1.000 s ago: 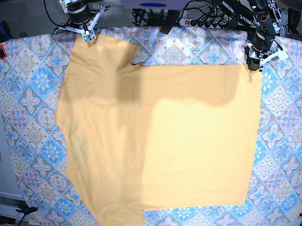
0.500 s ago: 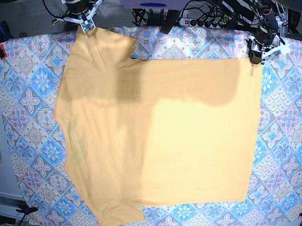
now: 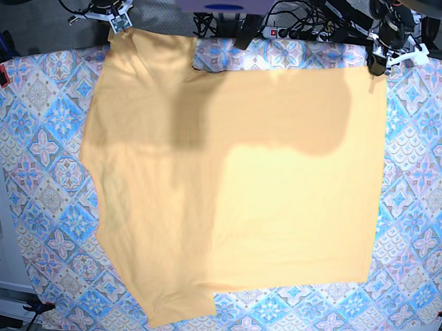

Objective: Fold the T-shirt properly
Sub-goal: 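Grasp the shirt's collar-side corners with both grippers, then lift the held corners and pull them toward the robot base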

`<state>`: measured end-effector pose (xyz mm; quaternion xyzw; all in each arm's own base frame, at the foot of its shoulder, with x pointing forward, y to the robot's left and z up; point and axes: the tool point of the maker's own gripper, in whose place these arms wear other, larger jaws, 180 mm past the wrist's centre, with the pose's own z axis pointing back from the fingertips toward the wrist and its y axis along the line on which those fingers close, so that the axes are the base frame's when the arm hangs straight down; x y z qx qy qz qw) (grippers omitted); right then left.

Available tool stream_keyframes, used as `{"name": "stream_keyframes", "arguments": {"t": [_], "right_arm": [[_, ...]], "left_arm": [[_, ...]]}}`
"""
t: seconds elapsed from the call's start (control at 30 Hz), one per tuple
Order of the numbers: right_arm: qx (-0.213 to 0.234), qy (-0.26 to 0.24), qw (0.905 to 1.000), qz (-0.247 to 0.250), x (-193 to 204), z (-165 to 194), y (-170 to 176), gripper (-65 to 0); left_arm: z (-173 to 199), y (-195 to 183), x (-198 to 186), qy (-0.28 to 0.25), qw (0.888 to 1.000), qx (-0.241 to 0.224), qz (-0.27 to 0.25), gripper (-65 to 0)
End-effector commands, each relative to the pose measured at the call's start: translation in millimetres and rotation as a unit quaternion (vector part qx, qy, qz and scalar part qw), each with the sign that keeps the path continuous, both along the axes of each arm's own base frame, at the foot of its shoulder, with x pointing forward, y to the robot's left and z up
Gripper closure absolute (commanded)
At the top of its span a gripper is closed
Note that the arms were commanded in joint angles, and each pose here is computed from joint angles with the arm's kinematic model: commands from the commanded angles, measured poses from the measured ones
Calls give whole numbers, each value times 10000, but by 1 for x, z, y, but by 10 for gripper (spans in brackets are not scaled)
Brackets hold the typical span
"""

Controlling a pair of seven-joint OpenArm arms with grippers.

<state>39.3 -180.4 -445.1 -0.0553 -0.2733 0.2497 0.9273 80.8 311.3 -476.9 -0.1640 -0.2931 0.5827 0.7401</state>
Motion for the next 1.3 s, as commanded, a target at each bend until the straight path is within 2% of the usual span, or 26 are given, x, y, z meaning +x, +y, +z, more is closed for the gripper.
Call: {"name": "stream_keyframes", "arguments": {"t": [0.0,0.07,0.47,0.83,1.0,1.17,1.27], "right_arm": [[-18,-132,9999,32,4,6,-2,-5],[-34,-178,9998,21,8,7,-3,-5],[-74,-1211,9926,-18,103,32,-3,-5],[-79,-2253,9743,-37,190,71,-3,-4],[-86,-2636,9646,-74,228,86,-5,-4],[-26,-2859,9582,72,265,91,7,-4],[-43,-2837,9588,140,281,85,11,-4]], "left_arm": [[6,7,-2,70,9998,159,-66,0],[11,8,4,-15,9997,216,-121,0],[63,5,65,-895,9930,619,-460,0],[84,5,115,-1486,9856,672,-444,0],[94,6,144,-1629,9801,970,-592,0],[109,7,173,-1860,9732,1186,-652,0],[119,9,188,-1954,9689,1351,-693,0]]}}
